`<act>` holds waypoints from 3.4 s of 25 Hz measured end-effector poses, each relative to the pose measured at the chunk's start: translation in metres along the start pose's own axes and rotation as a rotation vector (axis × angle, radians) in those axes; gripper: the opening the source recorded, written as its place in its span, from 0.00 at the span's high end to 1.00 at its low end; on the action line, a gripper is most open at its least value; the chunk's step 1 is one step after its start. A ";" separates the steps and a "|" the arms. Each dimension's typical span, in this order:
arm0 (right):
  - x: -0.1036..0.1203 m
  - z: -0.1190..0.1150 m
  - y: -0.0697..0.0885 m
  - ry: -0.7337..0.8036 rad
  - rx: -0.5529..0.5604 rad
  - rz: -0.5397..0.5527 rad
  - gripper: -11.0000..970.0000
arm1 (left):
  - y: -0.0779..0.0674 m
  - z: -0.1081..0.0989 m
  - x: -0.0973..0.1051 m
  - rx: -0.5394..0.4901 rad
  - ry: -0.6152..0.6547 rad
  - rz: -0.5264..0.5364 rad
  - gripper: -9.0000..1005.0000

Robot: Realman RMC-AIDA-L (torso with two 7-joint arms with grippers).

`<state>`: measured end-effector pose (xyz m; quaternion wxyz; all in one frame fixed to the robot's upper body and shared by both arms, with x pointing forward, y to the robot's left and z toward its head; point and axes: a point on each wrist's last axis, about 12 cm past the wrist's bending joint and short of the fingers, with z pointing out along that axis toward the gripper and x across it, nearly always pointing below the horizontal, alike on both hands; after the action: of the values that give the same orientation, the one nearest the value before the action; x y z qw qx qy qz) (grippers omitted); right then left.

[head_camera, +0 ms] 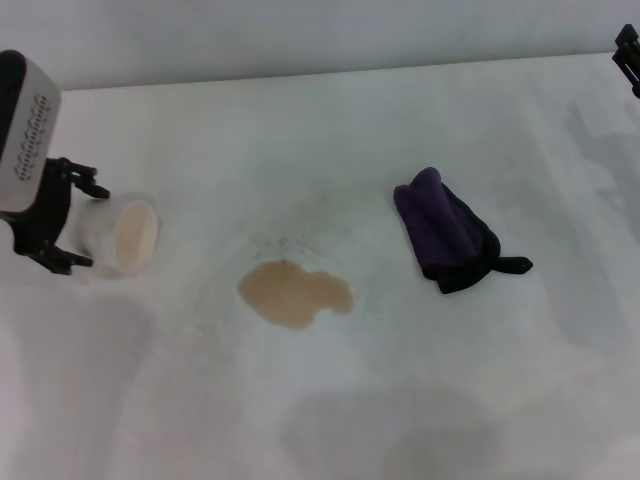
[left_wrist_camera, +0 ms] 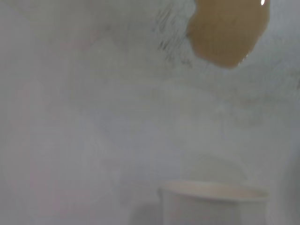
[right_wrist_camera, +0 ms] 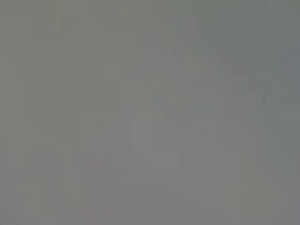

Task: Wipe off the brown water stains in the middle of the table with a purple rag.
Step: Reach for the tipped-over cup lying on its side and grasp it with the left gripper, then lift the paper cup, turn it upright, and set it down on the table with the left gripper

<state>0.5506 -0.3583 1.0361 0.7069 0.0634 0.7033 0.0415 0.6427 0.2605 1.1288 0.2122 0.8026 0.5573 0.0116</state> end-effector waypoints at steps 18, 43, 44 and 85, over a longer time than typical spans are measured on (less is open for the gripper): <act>-0.003 0.001 -0.001 -0.011 -0.002 -0.005 0.10 | -0.009 0.018 -0.002 -0.039 -0.044 -0.036 0.15; -0.002 -0.001 -0.003 -0.010 0.002 -0.007 0.10 | -0.060 0.044 -0.010 -0.620 -0.609 -0.523 0.30; -0.002 0.000 -0.003 -0.010 0.000 -0.007 0.10 | -0.062 0.046 -0.011 -0.636 -0.622 -0.536 0.30; -0.004 0.014 0.003 0.023 0.000 -0.010 0.11 | -0.147 0.114 -0.045 -0.777 -0.610 -1.351 0.30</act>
<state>0.5650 -0.3560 1.0408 0.6990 0.0595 0.7116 0.0387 0.5234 0.2252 0.9832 0.5765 0.1335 0.7931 -0.1445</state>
